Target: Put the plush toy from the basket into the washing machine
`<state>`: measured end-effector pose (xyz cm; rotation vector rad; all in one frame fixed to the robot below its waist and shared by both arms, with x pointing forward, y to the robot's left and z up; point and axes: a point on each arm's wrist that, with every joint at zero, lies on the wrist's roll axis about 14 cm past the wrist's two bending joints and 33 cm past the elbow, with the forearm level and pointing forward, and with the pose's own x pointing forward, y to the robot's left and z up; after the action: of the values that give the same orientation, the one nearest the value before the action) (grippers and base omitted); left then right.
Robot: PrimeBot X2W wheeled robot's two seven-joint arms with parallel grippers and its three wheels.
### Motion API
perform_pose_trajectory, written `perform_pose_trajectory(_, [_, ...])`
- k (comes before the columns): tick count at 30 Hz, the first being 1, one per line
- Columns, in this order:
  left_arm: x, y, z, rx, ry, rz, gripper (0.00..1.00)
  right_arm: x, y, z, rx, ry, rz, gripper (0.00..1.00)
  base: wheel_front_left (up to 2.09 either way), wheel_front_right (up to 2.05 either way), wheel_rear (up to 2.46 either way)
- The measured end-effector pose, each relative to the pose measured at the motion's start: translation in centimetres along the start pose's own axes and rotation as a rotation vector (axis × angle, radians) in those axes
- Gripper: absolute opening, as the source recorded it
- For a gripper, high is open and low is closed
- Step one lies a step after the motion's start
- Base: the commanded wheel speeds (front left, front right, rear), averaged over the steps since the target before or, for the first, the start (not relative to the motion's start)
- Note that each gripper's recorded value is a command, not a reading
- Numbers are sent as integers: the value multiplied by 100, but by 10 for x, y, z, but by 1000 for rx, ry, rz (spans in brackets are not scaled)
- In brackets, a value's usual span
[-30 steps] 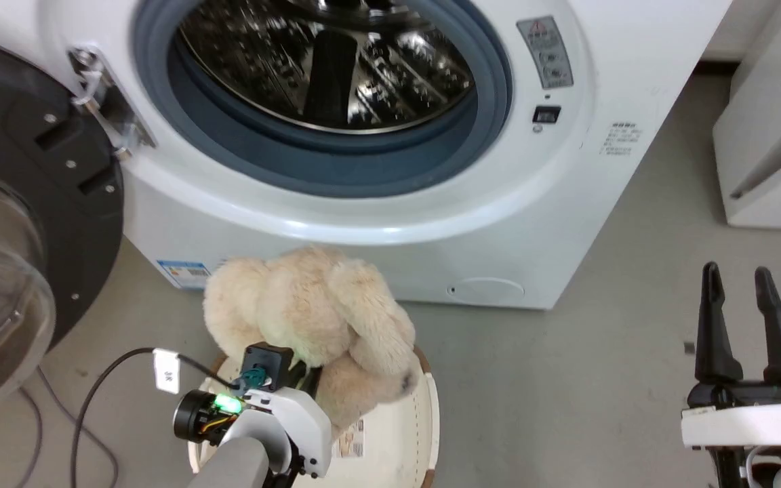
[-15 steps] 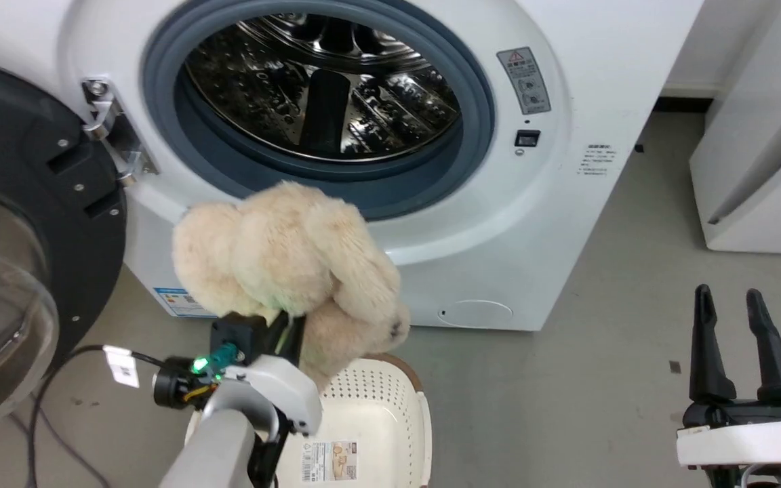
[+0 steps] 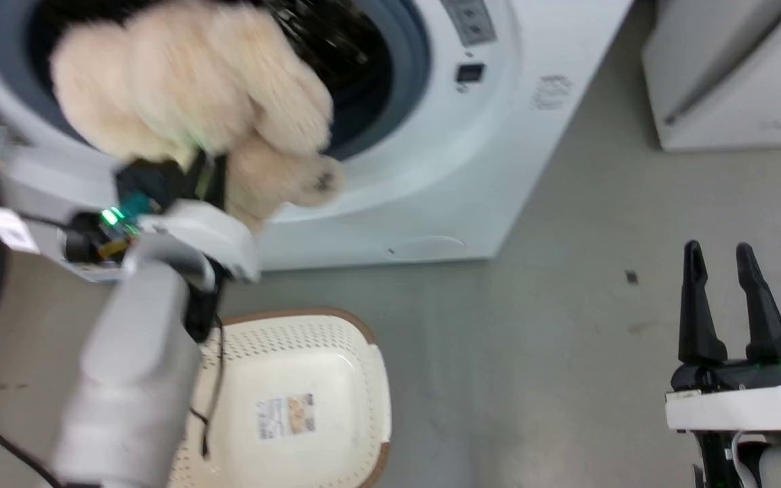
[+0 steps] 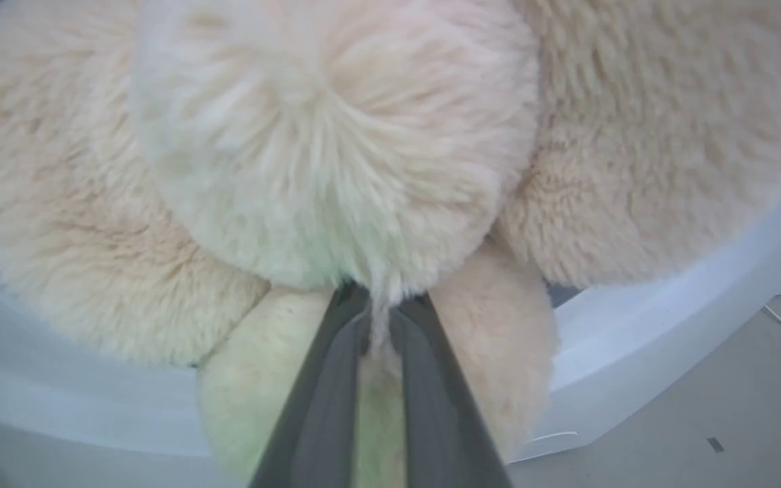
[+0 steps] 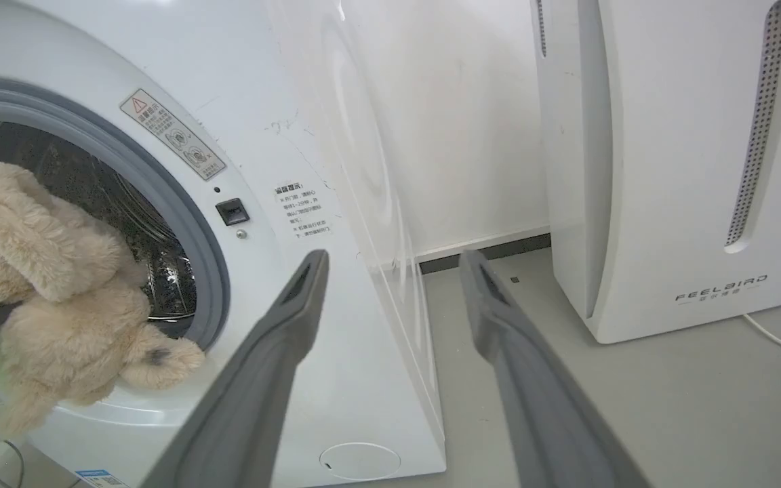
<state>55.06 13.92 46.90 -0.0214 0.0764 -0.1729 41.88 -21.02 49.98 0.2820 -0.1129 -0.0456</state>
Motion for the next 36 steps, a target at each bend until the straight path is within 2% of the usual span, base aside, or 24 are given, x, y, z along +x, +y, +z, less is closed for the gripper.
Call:
perform_pose_trajectory(8, [76, 17, -1, 29, -16, 18, 0, 6, -31, -15, 4, 33, -87, 100, 0, 0, 0])
perform_pose_trajectory(17, [157, 52, -5, 15, -50, 106, 0, 2, -65, -34, -19, 89, -185, 100, 0, 0, 0])
perform_pose_trajectory(22, [193, 49, -6, -14, -86, 130, 0, -1, -75, -54, -41, 149, -212, 100, 0, 0, 0])
perform_pose_trajectory(28, [211, 42, -26, -25, -67, 130, 0, -1, -83, -61, -64, 170, -229, 100, 0, 0, 0])
perform_pose_trajectory(29, [211, 43, -28, -26, -63, 137, 4, -1, -83, -61, -64, 170, -229, 100, 0, 0, 0])
perform_pose_trajectory(30, [210, 44, -27, -20, -62, 142, 100, -1, -83, -60, -63, 169, -227, 100, 0, 0, 0])
perform_pose_trajectory(36, [197, 45, -16, -10, -74, 138, 100, 3, -71, -56, -51, 153, -194, 100, 0, 0, 0])
